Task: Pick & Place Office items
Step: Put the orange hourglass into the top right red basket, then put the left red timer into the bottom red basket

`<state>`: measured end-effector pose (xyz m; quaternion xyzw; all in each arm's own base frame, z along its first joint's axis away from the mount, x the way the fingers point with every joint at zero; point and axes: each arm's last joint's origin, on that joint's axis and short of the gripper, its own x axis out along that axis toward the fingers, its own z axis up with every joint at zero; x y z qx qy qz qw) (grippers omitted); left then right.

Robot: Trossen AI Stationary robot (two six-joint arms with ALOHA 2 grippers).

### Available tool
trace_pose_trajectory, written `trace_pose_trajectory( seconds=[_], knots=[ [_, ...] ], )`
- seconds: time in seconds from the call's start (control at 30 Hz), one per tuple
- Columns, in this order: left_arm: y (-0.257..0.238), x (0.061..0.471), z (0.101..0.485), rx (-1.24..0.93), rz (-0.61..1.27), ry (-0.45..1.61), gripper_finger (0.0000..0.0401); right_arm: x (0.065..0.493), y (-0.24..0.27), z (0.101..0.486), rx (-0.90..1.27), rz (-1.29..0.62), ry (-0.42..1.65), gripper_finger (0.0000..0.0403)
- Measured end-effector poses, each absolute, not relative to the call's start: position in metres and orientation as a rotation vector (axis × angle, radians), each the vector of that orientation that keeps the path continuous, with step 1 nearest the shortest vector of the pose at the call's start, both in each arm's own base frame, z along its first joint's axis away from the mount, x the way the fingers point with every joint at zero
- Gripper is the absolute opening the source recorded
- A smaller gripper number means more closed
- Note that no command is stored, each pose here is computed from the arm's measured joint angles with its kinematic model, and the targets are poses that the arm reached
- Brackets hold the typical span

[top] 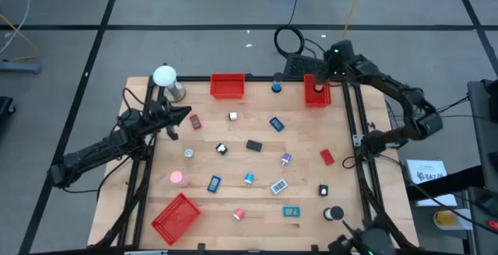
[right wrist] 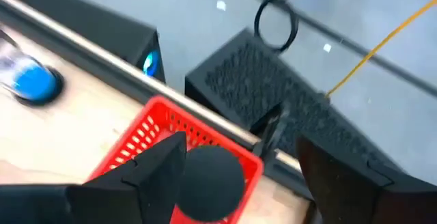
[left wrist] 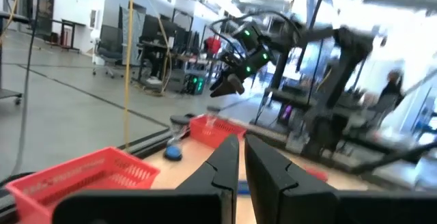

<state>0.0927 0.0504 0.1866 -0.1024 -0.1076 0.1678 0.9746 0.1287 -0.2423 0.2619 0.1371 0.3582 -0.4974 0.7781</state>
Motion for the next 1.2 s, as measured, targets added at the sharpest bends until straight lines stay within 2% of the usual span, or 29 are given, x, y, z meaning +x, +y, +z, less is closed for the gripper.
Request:
trace_pose_trajectory(
  seconds=[0.1, 0.2, 0.43, 0.5, 0.63, 0.9, 1.03, 1.2],
  knots=[
    [0.050, 0.092, 0.188, -0.229, 0.331, -0.235, 0.0026, 0.122, -0.225, 0.282, 0.251, -1.070, 0.730, 0.0236],
    [0.050, 0.093, 0.190, -0.237, 0.330, -0.231, 0.0026, 0.119, -0.207, 0.293, 0.218, -1.049, 0.694, 0.0186],
    [0.052, 0.103, 0.186, -0.255, 0.326, -0.161, 0.0026, 0.121, -0.164, 0.275, 0.153, -0.910, 0.607, 0.0031],
    [0.052, 0.108, 0.190, -0.252, 0.330, -0.127, 0.0026, 0.123, -0.152, 0.269, 0.133, -0.871, 0.592, 0.0008],
    [0.051, 0.122, 0.210, -0.222, 0.330, -0.042, 0.0026, 0.129, -0.131, 0.259, 0.121, -0.794, 0.540, 0.0016],
    [0.047, 0.158, 0.236, -0.159, 0.379, 0.248, 0.0025, 0.144, -0.104, 0.237, 0.037, -0.648, 0.369, 0.0004],
    [0.043, 0.173, 0.242, -0.161, 0.357, 0.360, 0.0008, 0.150, -0.092, 0.234, 0.011, -0.584, 0.324, 0.0003],
    [0.040, 0.188, 0.250, -0.198, 0.358, 0.452, 0.0003, 0.157, -0.079, 0.234, -0.028, -0.593, 0.330, 0.0002]
  ],
)
